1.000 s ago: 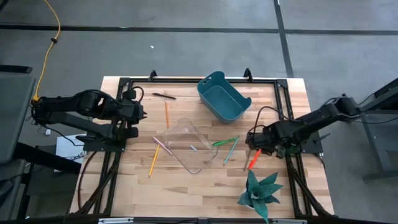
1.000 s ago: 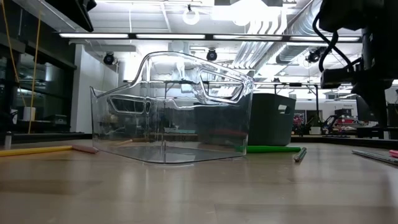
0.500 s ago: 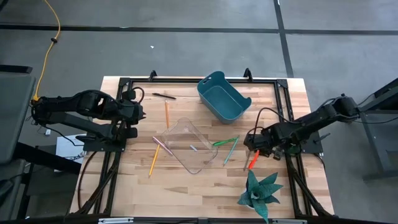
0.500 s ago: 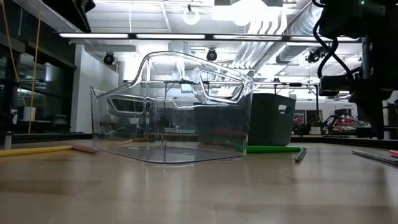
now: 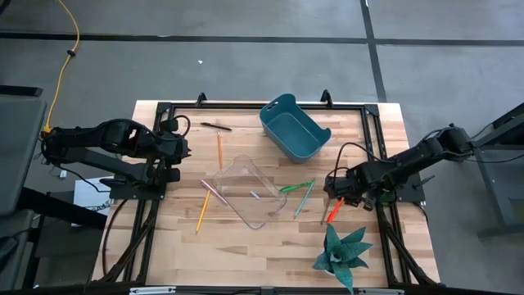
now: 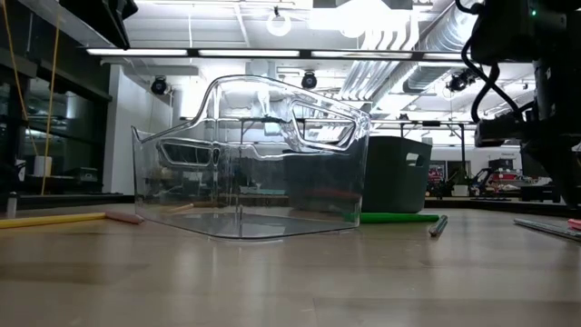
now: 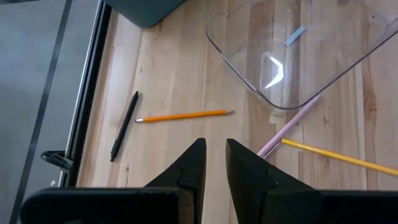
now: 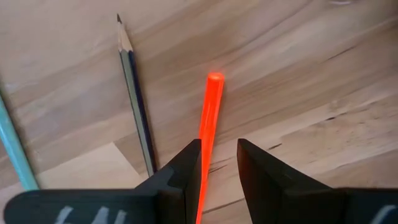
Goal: Sort pens & pencils
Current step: Put the orange pen into the blue bin
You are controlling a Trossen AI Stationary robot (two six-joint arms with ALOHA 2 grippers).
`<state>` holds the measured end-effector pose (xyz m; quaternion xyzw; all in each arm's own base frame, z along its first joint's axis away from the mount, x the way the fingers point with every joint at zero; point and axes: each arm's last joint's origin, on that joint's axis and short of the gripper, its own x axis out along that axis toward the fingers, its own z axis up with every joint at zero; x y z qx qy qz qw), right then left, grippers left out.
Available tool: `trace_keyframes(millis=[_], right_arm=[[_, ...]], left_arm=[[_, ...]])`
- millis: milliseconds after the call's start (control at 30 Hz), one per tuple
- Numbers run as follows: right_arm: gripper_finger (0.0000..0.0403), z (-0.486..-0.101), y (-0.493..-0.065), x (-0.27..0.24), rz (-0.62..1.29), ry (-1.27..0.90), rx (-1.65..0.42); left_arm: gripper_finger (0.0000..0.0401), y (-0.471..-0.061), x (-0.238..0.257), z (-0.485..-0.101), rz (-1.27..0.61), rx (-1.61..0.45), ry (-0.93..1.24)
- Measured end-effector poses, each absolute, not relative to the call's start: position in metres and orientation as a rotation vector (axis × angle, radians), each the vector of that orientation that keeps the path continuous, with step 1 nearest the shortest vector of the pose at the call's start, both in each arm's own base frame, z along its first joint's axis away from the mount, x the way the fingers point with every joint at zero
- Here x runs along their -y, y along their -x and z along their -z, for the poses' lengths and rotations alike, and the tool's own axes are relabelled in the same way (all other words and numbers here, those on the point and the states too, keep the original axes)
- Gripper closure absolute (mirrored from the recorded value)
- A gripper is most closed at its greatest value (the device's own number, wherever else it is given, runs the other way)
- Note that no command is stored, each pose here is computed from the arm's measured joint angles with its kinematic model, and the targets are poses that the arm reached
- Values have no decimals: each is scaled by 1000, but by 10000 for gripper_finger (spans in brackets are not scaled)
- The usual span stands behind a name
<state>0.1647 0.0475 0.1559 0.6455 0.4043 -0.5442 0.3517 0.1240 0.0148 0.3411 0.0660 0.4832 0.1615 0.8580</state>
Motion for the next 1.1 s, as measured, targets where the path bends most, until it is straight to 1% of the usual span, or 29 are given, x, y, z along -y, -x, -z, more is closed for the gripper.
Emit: trace_keyframes(millis=[267, 1100], right_arm=[[308, -144, -166, -42, 1363, -1736, -992], [308, -141, -160, -41, 1428, -1697, -1027]], left_arm=[[350, -124, -15, -341, -339, -1016, -138], [350, -124, -15, -341, -337, -1016, -137]])
